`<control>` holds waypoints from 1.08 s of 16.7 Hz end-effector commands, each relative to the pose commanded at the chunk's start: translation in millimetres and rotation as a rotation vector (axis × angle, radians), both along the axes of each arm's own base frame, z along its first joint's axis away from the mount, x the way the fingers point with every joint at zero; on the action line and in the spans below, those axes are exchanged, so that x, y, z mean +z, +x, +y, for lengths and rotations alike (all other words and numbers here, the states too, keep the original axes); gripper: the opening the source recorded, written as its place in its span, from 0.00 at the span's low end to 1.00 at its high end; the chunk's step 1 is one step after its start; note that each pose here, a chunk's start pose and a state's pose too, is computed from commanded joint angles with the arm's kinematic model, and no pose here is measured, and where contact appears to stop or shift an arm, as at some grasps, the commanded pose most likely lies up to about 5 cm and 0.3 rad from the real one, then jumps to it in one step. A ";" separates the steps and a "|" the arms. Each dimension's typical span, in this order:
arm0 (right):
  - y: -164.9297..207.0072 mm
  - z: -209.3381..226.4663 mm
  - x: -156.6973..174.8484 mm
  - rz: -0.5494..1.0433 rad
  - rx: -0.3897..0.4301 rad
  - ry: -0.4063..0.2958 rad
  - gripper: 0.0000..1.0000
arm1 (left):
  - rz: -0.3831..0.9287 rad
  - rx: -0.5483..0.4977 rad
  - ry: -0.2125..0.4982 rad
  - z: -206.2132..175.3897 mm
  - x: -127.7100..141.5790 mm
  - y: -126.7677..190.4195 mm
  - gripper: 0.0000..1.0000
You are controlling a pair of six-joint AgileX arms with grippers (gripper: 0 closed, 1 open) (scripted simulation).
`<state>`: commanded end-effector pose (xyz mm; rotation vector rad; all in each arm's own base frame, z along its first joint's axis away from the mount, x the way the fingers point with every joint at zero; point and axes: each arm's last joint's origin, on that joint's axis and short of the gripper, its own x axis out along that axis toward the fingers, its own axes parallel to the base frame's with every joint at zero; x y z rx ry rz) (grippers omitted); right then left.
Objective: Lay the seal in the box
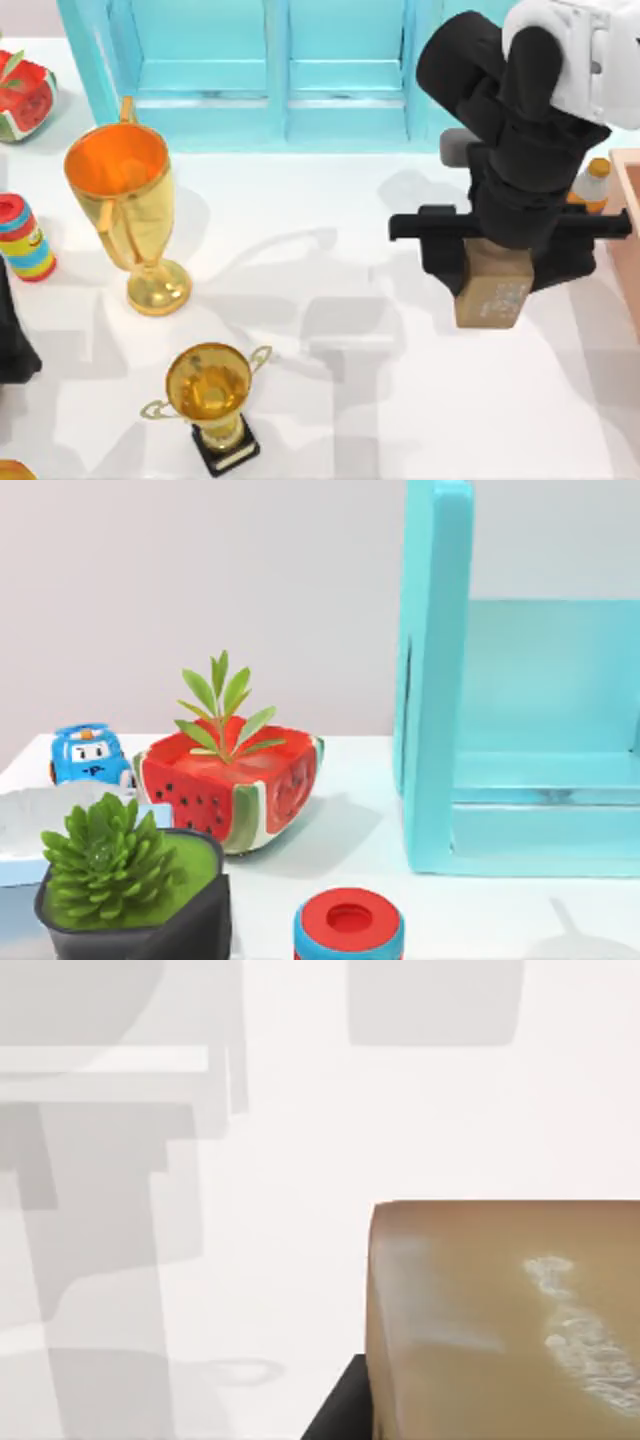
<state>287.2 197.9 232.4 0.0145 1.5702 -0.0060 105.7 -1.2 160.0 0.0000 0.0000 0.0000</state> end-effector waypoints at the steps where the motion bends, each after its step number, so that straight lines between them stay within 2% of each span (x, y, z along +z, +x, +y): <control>1: 0.0 0.0 0.2 0.000 0.000 0.000 0.00 | 0.000 0.000 0.000 0.0 0.0 0.0 1.00; 5: 2.7 -2.7 -0.4 0.002 0.001 -0.001 0.00 | 0.000 0.000 0.000 0.0 0.0 0.0 1.00; 8: 19.7 -29.5 6.2 0.004 0.002 -0.002 0.00 | 0.000 0.000 0.000 0.0 0.0 0.0 1.00; 13: 54.5 -135.8 12.4 0.047 0.001 -0.013 0.00 | 0.000 0.000 0.000 0.0 0.0 0.0 1.00; 18: 48.1 -253.9 27.0 0.042 0.004 -0.004 0.00 | 0.000 0.000 0.000 0.0 0.0 0.0 1.00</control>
